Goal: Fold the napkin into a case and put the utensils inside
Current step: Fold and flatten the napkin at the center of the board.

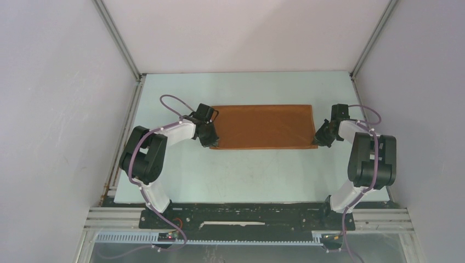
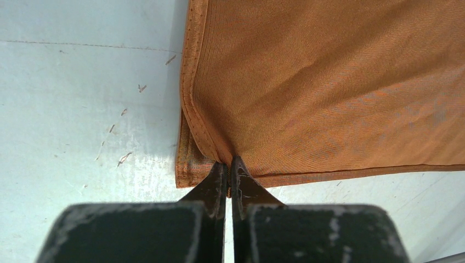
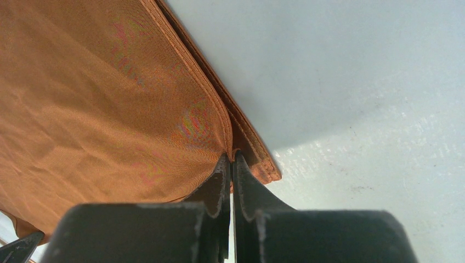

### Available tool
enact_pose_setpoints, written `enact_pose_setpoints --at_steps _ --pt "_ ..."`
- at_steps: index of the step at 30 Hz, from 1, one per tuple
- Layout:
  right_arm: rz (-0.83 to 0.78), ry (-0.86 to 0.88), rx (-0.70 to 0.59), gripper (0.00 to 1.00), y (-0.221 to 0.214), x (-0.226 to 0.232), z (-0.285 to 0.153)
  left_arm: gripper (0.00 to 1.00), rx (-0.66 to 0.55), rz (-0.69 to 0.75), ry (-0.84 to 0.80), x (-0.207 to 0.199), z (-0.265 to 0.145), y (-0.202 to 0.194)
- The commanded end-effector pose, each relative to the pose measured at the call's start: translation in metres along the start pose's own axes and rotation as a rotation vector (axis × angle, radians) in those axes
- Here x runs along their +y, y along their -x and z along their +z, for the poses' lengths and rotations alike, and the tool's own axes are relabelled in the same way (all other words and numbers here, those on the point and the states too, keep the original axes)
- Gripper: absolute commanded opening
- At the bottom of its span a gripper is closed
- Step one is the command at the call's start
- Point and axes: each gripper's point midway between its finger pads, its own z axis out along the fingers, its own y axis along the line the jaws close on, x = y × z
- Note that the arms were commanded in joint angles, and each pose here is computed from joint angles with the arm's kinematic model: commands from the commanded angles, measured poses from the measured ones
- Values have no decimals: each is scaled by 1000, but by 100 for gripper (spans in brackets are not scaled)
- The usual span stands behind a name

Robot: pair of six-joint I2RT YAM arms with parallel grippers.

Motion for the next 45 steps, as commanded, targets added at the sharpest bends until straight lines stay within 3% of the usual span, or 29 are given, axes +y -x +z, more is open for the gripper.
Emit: enact_pose_setpoints --at_steps 1,6,9,15,16,18,20,22,27,32,40,45 --pt "-4 -19 -29 0 6 -3 2 0 -37 31 59 13 -3 4" --pt "-8 -12 -27 3 5 -2 2 1 -29 32 51 11 -2 3" --pt "-23 -26 -34 12 8 -1 -3 7 -40 38 36 8 -8 5" --pt "-73 -105 -83 38 14 -3 -36 28 -101 61 27 8 -42 12" --pt "-89 -121 -110 41 17 -3 -45 38 -116 73 34 10 -51 14" --pt "-128 -181 -192 48 24 -7 -66 43 -150 97 29 10 -69 18" --pt "-174 -125 -244 56 29 11 -85 45 -196 113 3 7 -88 23" --pt "-207 49 -236 64 25 45 -91 48 -219 112 -62 -6 -100 27" --pt "-208 264 -108 69 17 84 -67 49 -102 80 -293 -63 -87 24" --pt "-145 310 10 70 9 79 -32 49 -77 7 -253 -59 -40 34" --pt "-59 87 37 71 1 19 -1 48 -38 -96 -166 -15 11 18" --pt "-72 22 -10 74 -3 6 -15 49 -80 -79 -191 -19 -11 22"
